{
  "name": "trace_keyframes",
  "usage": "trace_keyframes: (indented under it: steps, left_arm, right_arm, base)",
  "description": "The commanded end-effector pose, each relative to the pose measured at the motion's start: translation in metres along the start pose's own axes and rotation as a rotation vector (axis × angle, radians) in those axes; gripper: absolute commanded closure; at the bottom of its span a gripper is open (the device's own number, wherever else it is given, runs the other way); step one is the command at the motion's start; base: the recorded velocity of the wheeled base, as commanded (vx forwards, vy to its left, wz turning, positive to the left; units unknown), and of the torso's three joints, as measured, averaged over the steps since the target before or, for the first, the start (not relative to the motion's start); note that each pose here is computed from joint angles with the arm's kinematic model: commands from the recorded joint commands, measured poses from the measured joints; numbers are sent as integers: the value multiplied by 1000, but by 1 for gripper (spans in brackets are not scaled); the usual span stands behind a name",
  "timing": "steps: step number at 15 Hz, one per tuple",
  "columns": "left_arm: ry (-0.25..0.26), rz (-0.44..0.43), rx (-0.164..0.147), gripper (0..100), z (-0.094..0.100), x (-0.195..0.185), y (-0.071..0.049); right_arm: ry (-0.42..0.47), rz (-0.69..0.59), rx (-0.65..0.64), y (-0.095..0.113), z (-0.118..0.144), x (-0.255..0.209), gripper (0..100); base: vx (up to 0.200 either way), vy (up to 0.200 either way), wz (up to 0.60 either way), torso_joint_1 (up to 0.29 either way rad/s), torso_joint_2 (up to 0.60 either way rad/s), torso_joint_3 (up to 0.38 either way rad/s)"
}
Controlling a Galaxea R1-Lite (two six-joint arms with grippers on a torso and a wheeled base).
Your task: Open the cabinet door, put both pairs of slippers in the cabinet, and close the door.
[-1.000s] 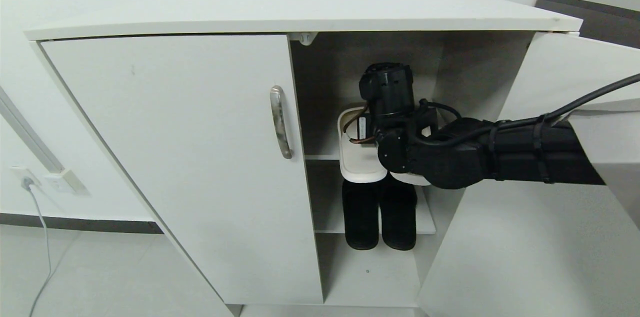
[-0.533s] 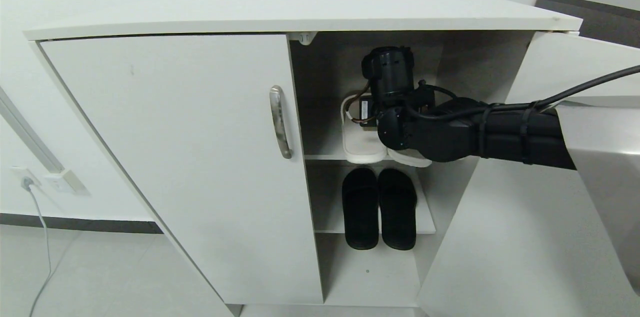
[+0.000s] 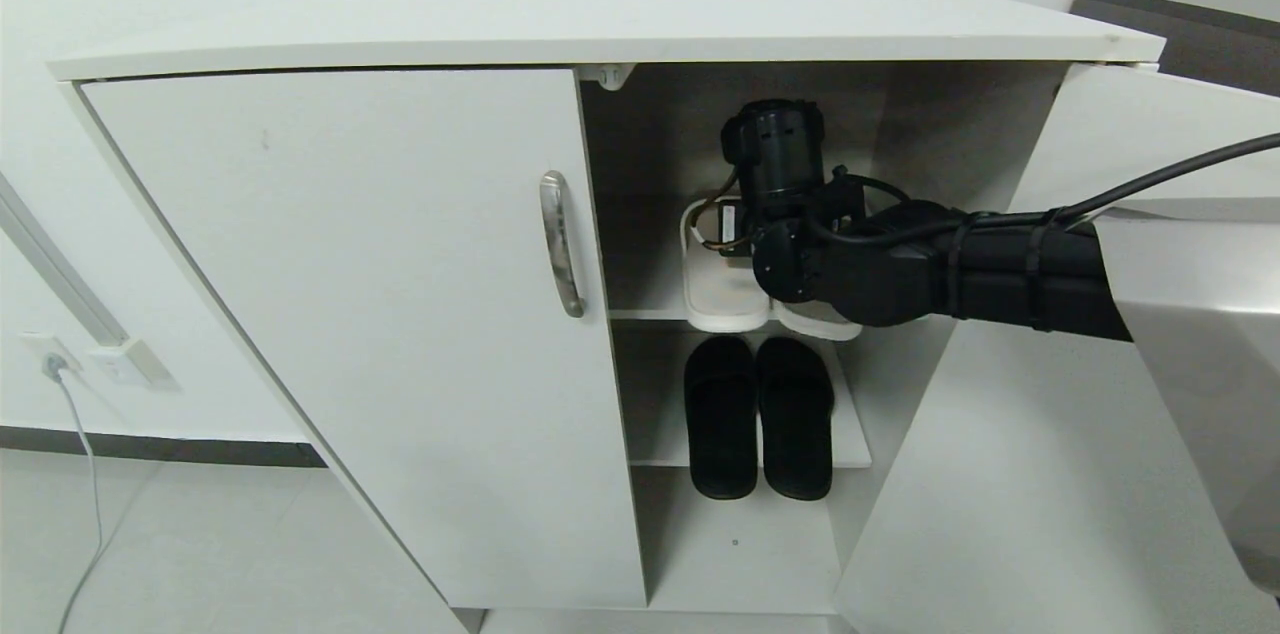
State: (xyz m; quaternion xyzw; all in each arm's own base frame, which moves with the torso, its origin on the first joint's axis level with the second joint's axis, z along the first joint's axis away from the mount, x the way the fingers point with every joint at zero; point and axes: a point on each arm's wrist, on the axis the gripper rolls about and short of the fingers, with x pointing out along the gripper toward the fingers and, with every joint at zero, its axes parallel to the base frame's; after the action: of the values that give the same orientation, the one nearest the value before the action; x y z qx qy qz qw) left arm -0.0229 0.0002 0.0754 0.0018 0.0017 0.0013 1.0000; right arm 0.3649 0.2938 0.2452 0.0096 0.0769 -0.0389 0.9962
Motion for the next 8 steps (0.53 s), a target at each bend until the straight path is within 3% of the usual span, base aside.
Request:
trace_keyframes:
  steps: [1,8]
  left_arm:
    - [0,2,-1,100,0,0,0]
    - [0,2,-4,100,0,0,0]
  right_arm:
    - [4,0,-3,0,-1,0,0]
    - [31,45,-29,-9,5,-47,0]
  base:
    - [0,0,0,0,0,0]
    - [0,0,0,0,0,0]
